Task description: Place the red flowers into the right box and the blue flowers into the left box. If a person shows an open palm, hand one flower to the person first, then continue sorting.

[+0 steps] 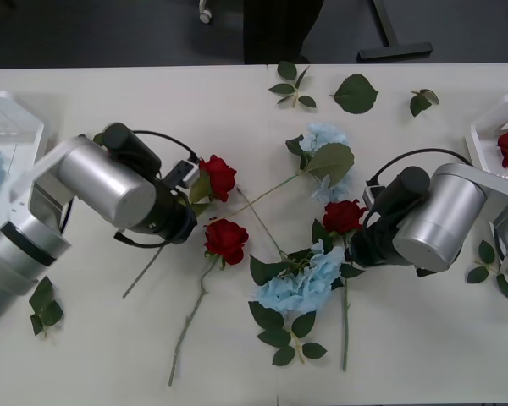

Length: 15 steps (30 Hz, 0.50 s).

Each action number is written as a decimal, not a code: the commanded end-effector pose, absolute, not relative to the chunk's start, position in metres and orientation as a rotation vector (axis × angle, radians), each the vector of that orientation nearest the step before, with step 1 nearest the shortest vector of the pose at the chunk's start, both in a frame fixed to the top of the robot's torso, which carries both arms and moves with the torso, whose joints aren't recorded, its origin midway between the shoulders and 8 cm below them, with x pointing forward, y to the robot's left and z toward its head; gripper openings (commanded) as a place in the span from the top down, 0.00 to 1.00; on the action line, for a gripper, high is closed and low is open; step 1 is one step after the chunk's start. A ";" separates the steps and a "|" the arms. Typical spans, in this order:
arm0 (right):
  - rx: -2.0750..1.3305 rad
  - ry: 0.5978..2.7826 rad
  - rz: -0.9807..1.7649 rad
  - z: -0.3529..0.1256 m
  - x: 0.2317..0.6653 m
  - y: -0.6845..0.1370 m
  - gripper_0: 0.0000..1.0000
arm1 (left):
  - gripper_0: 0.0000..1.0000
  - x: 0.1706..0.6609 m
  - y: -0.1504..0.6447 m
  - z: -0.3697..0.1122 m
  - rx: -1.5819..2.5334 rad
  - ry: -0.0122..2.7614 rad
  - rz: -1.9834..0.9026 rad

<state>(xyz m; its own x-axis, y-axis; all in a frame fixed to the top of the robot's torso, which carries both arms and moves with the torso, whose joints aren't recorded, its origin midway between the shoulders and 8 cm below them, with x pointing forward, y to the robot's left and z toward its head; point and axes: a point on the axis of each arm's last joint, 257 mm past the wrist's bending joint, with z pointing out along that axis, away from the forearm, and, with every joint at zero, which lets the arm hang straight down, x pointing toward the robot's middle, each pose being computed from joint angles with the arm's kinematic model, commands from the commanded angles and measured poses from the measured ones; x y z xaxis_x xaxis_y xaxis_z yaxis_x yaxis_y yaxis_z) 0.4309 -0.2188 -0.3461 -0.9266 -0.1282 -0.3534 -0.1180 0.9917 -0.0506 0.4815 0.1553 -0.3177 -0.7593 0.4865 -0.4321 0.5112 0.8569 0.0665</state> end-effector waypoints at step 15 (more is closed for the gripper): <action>-0.079 2.719 -0.016 -0.363 0.460 -0.167 0.50 | 1.00 0.488 0.078 -0.083 0.536 1.900 -0.676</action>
<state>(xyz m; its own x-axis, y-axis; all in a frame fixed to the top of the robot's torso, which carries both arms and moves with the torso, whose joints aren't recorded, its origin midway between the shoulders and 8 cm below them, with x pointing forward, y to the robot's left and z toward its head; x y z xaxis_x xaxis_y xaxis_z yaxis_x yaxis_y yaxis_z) 0.4471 -0.1733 -0.3693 -0.9195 -0.0969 -0.3809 -0.0894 0.9953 -0.0374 0.4955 0.1045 -0.1062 -0.4157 0.1853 -0.8904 0.6194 0.7746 -0.1280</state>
